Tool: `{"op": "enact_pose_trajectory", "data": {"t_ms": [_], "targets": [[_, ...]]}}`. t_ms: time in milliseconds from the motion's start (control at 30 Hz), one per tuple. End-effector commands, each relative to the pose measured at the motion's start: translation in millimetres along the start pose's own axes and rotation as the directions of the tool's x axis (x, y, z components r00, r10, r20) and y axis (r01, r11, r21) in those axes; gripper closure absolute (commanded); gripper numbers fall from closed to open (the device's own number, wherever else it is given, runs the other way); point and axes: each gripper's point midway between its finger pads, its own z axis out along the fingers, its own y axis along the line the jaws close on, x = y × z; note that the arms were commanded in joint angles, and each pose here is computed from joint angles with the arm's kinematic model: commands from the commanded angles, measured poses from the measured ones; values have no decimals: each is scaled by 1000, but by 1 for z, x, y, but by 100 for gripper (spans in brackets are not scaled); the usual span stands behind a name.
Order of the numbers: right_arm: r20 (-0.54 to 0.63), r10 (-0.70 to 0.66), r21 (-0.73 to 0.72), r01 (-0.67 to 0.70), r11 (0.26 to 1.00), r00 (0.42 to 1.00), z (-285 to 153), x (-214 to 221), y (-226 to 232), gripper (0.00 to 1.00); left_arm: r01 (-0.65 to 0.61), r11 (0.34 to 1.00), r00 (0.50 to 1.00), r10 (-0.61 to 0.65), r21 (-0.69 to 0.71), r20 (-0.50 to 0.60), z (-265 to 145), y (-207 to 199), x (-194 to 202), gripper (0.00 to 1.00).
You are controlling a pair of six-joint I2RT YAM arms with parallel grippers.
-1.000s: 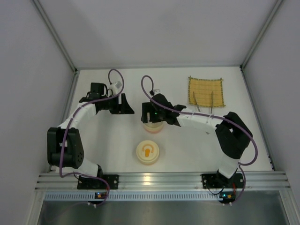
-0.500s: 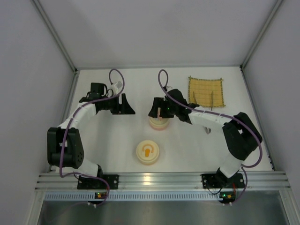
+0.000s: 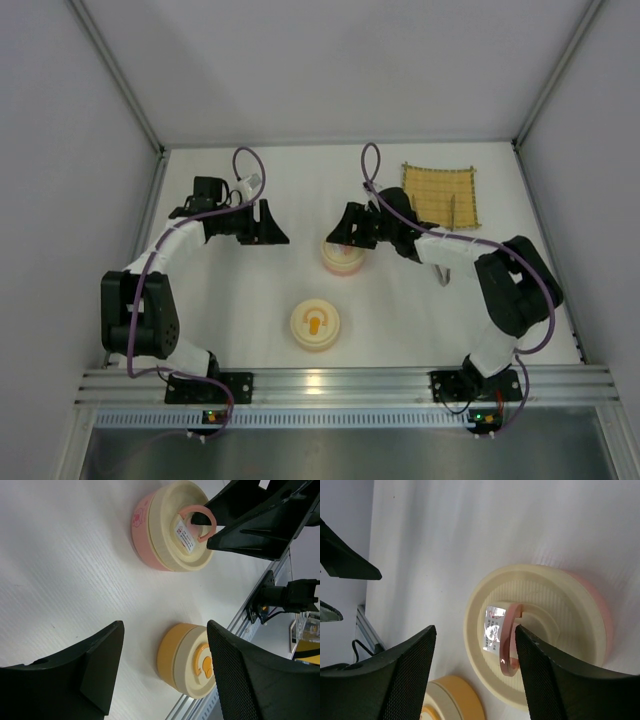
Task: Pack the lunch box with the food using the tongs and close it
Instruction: Close the box lid on the packing box.
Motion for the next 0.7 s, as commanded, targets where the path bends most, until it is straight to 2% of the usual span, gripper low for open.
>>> {"op": "enact_pose_trajectory", "data": {"t_ms": [0,400,667], "targets": [[-1,39,-66,-39,997,999,4,1,-1,36,-47,998,998,45,33,32,-4,-10,-15,28],[9,73,-18,-72,997,997,-12,-9,-34,39,-27,999,999,26,40,30,1,-6,-17,29],[41,17,-36,-16,999,999,-24,-21,-23,41,-23,999,999,22,39,27,2,-4,-16,30]]}}
